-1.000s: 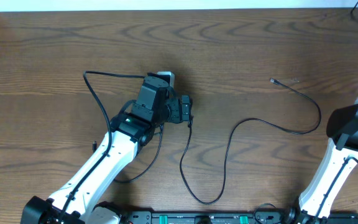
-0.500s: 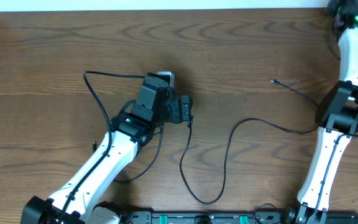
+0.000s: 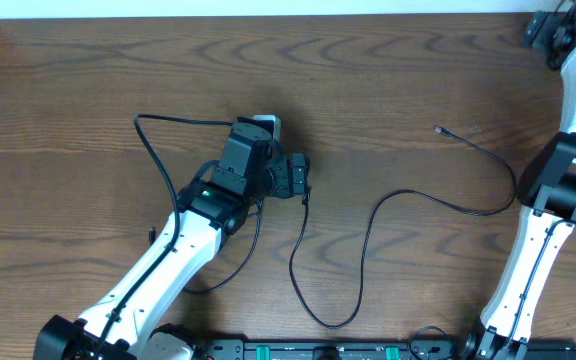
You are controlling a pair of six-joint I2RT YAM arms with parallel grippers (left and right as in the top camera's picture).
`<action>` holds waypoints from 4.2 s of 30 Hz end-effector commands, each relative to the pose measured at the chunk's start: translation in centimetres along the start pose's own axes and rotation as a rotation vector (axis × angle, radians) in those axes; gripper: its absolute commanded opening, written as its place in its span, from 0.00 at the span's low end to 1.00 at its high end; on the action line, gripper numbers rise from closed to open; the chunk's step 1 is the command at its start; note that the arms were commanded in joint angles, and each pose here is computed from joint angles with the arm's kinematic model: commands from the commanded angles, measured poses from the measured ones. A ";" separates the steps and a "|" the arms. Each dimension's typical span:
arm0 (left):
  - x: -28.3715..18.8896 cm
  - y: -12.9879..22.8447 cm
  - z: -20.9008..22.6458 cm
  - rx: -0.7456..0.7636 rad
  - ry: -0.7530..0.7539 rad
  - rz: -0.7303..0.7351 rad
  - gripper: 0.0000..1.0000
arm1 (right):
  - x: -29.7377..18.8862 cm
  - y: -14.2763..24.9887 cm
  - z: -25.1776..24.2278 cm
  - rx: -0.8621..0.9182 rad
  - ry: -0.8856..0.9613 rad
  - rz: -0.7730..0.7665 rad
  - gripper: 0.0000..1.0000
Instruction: Untangle cables
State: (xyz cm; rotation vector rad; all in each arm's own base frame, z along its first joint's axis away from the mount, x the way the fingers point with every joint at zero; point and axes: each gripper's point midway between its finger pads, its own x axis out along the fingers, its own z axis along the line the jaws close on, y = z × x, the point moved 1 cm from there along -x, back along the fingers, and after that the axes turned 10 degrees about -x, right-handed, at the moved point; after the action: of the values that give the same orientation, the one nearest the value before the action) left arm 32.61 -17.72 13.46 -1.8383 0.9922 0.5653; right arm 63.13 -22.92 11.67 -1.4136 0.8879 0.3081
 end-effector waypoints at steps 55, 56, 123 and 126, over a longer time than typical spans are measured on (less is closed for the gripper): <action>-0.4 -0.9 -0.7 0.002 0.020 -0.016 0.98 | -30.5 -6.1 -7.1 0.165 -0.204 -0.058 0.01; -0.4 -0.9 -0.7 0.002 0.020 -0.016 0.98 | -32.0 -6.5 -6.7 0.155 -0.208 -0.084 0.01; -0.4 -0.9 -0.7 0.002 0.020 -0.016 0.98 | -12.3 -2.9 -13.2 0.153 0.152 0.030 0.17; -0.4 -0.9 -0.7 0.002 0.020 -0.016 0.98 | -12.8 1.4 -7.7 0.169 -0.120 0.227 0.12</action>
State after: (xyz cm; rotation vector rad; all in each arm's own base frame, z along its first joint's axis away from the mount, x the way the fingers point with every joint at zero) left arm 32.62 -17.72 13.47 -1.8385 0.9921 0.5649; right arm 50.27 -30.47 25.77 -1.3122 1.0566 0.1995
